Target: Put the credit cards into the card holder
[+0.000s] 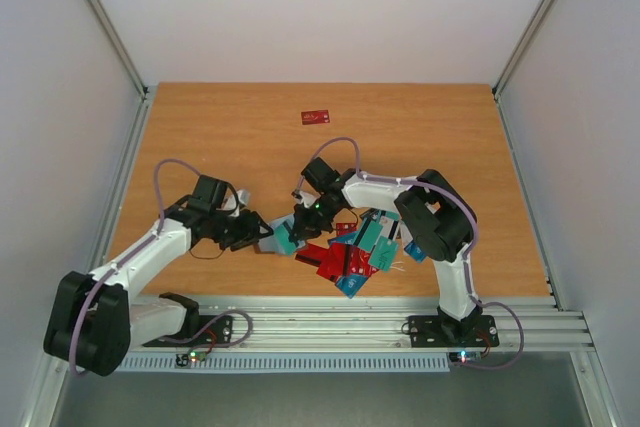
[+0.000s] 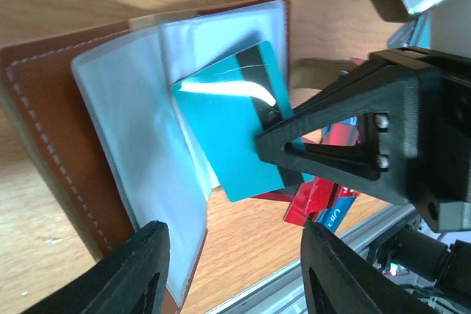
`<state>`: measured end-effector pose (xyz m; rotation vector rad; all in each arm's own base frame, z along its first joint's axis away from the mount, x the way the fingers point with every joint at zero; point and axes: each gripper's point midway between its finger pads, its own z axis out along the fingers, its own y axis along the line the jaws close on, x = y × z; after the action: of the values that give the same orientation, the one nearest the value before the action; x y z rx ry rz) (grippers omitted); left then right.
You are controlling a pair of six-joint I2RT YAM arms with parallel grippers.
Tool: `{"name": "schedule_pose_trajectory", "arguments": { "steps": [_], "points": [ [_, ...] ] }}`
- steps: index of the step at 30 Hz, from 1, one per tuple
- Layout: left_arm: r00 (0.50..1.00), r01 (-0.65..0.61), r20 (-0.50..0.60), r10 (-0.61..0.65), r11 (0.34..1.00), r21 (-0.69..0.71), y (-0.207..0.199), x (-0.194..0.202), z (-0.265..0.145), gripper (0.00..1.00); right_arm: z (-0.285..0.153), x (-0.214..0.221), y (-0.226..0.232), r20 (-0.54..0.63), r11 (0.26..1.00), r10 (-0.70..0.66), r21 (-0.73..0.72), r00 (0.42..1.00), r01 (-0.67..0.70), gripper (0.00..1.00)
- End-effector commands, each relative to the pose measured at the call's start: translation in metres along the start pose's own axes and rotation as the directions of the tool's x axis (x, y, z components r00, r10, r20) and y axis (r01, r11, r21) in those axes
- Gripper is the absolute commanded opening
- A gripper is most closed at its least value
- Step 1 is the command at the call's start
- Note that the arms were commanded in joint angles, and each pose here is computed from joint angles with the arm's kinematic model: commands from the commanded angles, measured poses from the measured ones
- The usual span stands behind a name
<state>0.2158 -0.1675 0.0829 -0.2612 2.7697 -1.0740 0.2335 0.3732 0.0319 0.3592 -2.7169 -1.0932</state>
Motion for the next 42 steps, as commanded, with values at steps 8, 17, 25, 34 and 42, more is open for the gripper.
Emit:
{"name": "schedule_pose_trajectory", "arguments": {
  "steps": [8, 17, 25, 34, 42],
  "points": [
    [1.0, 0.015, 0.008, -0.015, 0.999, -0.03, 0.02, -0.008, 0.022, 0.47, -0.007, -0.008, -0.062, 0.061, 0.96, 0.189, 0.198, 0.98, -0.198, 0.01],
    [1.0, -0.004, -0.026, 0.011, 0.962, 0.274, -0.019, -0.045, 0.067, 0.47, -0.03, -0.029, -0.059, 0.077, 0.973, 0.211, 0.075, 0.974, -0.217, 0.01],
    [1.0, 0.002, -0.02, 0.005, 0.942, 0.337, -0.03, -0.058, 0.074, 0.47, -0.059, -0.042, -0.017, 0.079, 0.98, 0.156, -0.135, 0.985, -0.144, 0.01],
    [0.999, 0.026, -0.039, -0.01, 0.906, 0.422, -0.045, -0.063, 0.074, 0.47, -0.065, -0.062, 0.0, 0.096, 0.958, 0.174, -0.248, 0.98, -0.145, 0.01],
    [0.997, 0.064, -0.06, -0.042, 0.905, 0.421, -0.044, -0.066, 0.078, 0.41, -0.071, -0.076, 0.008, 0.126, 0.928, 0.21, -0.339, 0.97, -0.157, 0.01]
  ]
}}
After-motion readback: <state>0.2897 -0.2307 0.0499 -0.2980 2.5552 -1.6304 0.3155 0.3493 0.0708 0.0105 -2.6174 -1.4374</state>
